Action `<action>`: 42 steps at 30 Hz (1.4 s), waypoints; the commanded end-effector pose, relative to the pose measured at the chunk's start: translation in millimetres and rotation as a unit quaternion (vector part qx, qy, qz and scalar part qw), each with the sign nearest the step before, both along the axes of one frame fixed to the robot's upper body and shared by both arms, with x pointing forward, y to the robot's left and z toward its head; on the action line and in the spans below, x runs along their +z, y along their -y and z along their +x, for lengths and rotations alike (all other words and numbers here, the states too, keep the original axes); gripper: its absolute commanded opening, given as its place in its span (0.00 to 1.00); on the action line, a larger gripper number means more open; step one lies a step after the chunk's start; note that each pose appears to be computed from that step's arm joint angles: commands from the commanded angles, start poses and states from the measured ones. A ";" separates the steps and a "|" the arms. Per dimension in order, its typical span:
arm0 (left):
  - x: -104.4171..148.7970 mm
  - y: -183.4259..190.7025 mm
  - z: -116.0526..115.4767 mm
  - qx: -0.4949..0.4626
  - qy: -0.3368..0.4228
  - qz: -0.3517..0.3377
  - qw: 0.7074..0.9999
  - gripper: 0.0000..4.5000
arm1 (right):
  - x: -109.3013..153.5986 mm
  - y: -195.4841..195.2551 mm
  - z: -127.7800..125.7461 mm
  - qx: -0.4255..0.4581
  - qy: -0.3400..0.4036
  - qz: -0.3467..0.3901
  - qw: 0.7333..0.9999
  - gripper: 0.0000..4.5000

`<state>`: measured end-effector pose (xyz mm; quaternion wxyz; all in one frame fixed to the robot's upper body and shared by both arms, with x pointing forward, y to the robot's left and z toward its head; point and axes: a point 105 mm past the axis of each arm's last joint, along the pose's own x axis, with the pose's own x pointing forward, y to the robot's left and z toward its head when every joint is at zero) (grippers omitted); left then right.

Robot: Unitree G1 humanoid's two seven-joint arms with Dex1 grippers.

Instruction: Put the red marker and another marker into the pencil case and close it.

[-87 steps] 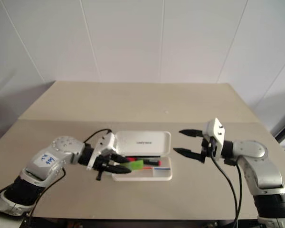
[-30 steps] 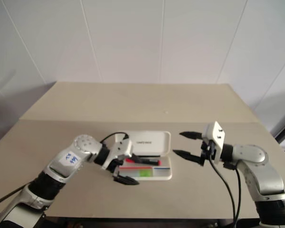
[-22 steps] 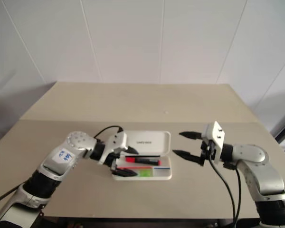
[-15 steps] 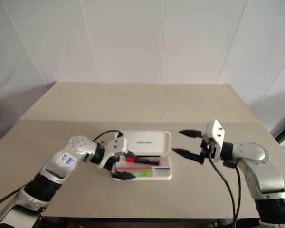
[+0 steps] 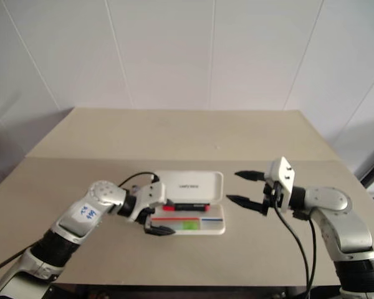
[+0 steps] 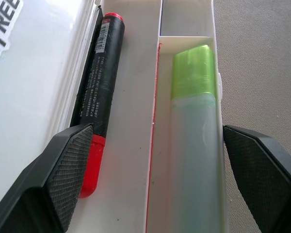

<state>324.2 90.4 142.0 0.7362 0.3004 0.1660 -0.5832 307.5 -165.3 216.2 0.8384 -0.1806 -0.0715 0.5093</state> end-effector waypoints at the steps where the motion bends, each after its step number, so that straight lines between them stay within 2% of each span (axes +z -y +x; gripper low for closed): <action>1: 18.0 -7.9 2.4 0.013 0.028 -0.005 1.000 0.99 | 12.5 -1.8 -2.0 0.007 0.026 0.001 1.000 1.00; 4: 24.4 -8.9 -3.1 0.011 0.028 -0.010 0.999 0.99 | 12.8 -2.0 -2.2 0.006 0.026 0.001 1.000 1.00; 10: 48.7 -6.3 -28.5 -0.006 0.018 -0.056 0.998 0.99 | 12.1 -0.8 -2.7 0.003 0.026 0.001 1.000 1.00; 16: 58.3 -8.7 -51.5 -0.005 0.011 -0.080 0.997 0.99 | 11.7 -0.5 -2.2 0.002 0.025 0.002 1.000 1.00; 19: 72.7 -16.1 -43.9 0.034 0.038 -0.108 0.993 0.99 | 12.3 0.2 -1.6 0.002 0.026 0.002 1.000 1.00; 22: 90.3 -32.6 -25.1 0.101 0.085 -0.145 0.981 0.99 | 12.1 0.5 -1.3 0.002 0.026 0.001 1.000 1.00; 25: 93.1 -62.1 -5.3 0.187 0.116 -0.156 0.963 0.99 | 12.2 0.8 -1.1 0.002 0.027 0.002 1.000 1.00; 31: 68.7 -102.8 6.0 0.289 0.112 -0.134 0.941 0.99 | 11.9 1.5 -0.4 0.002 0.027 0.002 1.000 1.00; 34: 56.1 -118.2 18.0 0.345 0.120 -0.136 0.921 0.99 | 12.1 1.0 0.1 0.004 0.028 0.002 1.000 1.00; 42: 35.1 -120.8 37.7 0.451 0.120 -0.174 0.867 0.99 | 12.8 1.1 -0.1 0.004 0.029 0.002 1.000 1.00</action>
